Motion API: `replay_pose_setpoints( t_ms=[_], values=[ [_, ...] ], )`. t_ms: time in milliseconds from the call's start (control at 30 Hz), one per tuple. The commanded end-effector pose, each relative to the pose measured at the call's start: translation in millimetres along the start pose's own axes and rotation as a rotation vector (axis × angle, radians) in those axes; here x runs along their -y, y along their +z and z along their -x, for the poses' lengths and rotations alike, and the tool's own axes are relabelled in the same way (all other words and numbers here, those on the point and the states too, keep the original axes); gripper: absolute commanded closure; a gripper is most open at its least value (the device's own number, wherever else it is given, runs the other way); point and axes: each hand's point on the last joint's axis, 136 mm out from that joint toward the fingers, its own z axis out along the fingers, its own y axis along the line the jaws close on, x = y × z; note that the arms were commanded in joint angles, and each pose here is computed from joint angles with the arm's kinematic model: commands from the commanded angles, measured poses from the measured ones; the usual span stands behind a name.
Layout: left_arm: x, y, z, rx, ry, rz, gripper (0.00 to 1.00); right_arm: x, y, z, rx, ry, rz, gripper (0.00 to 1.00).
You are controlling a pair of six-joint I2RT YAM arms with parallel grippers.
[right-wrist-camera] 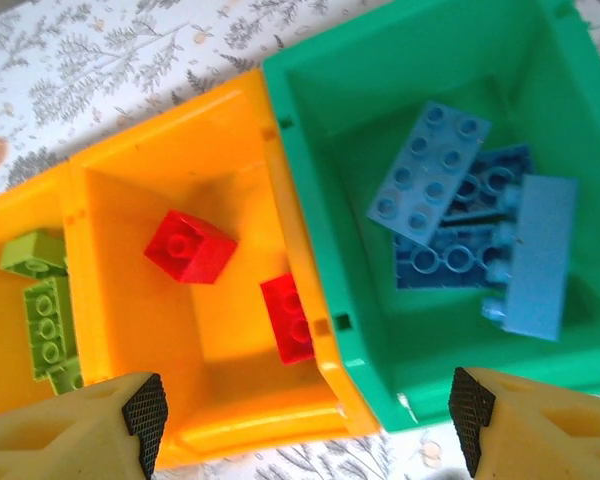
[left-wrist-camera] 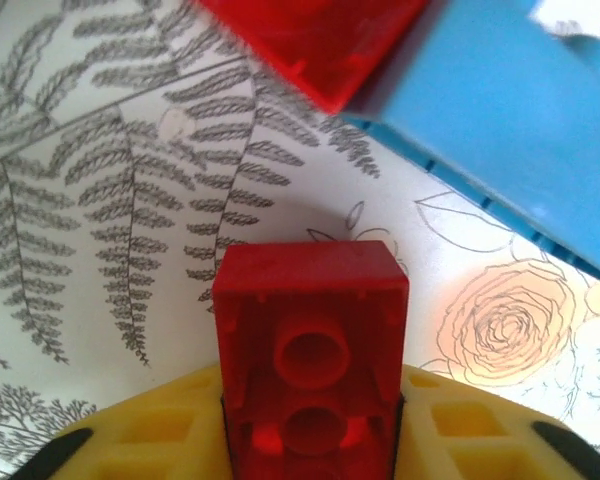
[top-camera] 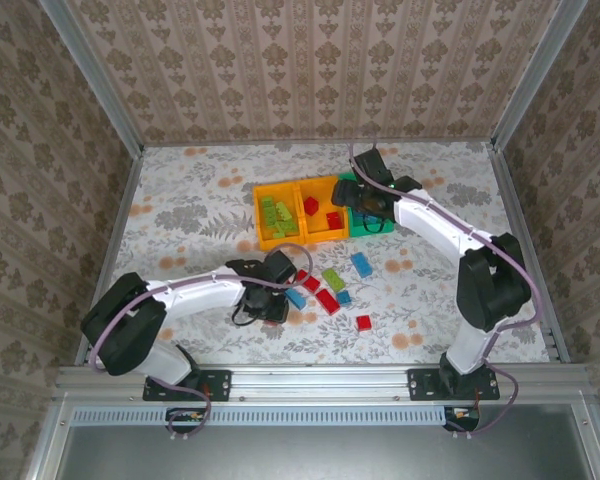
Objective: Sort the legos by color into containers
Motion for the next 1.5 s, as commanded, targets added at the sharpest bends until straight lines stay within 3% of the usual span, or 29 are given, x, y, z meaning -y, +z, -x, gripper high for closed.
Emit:
replay_pose_setpoints(
  t_ms=[0, 267, 500, 633, 933, 1367, 1467],
  values=[
    [-0.1, -17.6, 15.4, 0.065, 0.019, 0.03, 0.74, 24.3, -16.1, -11.3, -0.004, -0.038, -0.075, 0.21],
    [-6.6, -80.4, 66.3, 0.25, 0.036, 0.036, 0.75, 53.9, -36.8, -87.0, -0.098, -0.068, -0.091, 0.21],
    [10.3, -131.2, 167.3, 0.48, 0.037, -0.091, 0.75, 73.1, -51.5, -165.2, -0.199, -0.079, -0.128, 0.21],
    [36.7, -139.1, 224.0, 0.525, 0.105, -0.163, 0.76, 74.9, -51.7, -201.5, -0.247, -0.105, -0.11, 0.21],
    [57.1, -107.7, 294.4, 0.502, 0.124, -0.254, 0.76, 71.3, -53.2, -243.7, -0.322, -0.194, -0.122, 0.21],
    [65.3, -64.1, 314.4, 0.439, 0.104, -0.296, 0.75, 87.0, -54.2, -284.1, -0.447, -0.219, -0.207, 0.27],
    [66.2, -60.1, 314.8, 0.43, 0.098, -0.301, 0.68, 90.0, -54.1, -287.1, -0.45, -0.212, -0.211, 0.29]
  ],
)
